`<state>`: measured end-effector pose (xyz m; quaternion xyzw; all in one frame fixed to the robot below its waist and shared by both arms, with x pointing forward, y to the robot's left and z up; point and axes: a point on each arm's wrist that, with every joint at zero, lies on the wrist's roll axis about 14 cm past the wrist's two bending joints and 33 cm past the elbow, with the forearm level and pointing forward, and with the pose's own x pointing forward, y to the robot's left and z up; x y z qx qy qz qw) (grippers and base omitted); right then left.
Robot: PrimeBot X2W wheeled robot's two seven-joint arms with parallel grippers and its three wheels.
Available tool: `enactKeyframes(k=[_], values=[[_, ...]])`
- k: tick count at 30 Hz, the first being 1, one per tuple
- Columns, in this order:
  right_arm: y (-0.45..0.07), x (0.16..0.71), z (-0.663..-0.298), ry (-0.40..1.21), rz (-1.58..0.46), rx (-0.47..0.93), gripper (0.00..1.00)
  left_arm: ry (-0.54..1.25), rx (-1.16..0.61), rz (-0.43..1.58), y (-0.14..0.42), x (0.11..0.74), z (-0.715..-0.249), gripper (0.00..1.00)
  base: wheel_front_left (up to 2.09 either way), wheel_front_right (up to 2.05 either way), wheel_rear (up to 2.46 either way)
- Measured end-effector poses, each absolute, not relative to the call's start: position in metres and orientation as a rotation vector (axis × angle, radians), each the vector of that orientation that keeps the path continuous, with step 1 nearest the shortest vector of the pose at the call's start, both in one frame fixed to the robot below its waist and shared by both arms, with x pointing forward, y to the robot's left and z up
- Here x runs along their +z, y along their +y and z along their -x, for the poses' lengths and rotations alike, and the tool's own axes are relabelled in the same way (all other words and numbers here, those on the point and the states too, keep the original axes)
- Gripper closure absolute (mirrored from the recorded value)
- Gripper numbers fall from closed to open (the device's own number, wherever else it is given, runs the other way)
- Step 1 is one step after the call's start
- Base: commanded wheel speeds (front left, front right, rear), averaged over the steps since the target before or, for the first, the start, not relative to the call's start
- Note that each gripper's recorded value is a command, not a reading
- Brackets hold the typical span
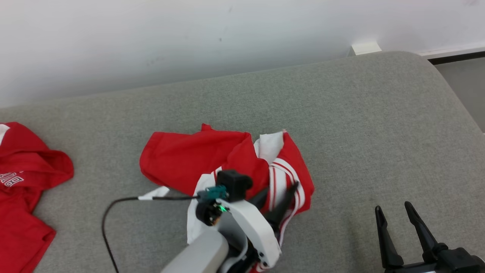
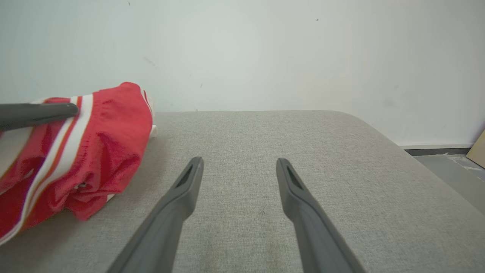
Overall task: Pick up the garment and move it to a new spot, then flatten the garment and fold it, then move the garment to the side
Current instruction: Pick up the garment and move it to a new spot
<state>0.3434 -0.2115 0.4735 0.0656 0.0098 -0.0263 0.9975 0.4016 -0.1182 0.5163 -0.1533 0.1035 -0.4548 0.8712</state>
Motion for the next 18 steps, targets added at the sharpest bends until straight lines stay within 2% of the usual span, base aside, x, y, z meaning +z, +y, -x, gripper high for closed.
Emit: enactKeyframes(k=[4,8,12,18], values=[[-0.216,0.471,-0.343,0.028,-0.130,-0.068,0.00,0.266,-1.000,0.353,-0.133,0.499,-0.380,0.00,0.00,0.00,0.00],[-0.218,0.475,-0.344,0.015,-0.122,-0.068,0.00,0.202,-0.972,0.369,-0.128,0.506,-0.381,0.00,0.00,0.00,0.00],[-0.221,0.481,-0.344,-0.007,-0.116,-0.071,0.00,0.125,-0.884,0.366,-0.108,0.516,-0.394,0.00,0.00,0.00,0.00],[-0.226,0.489,-0.339,-0.034,-0.102,-0.074,0.00,0.026,-0.662,0.288,-0.039,0.524,-0.415,0.00,0.00,0.00,0.00]])
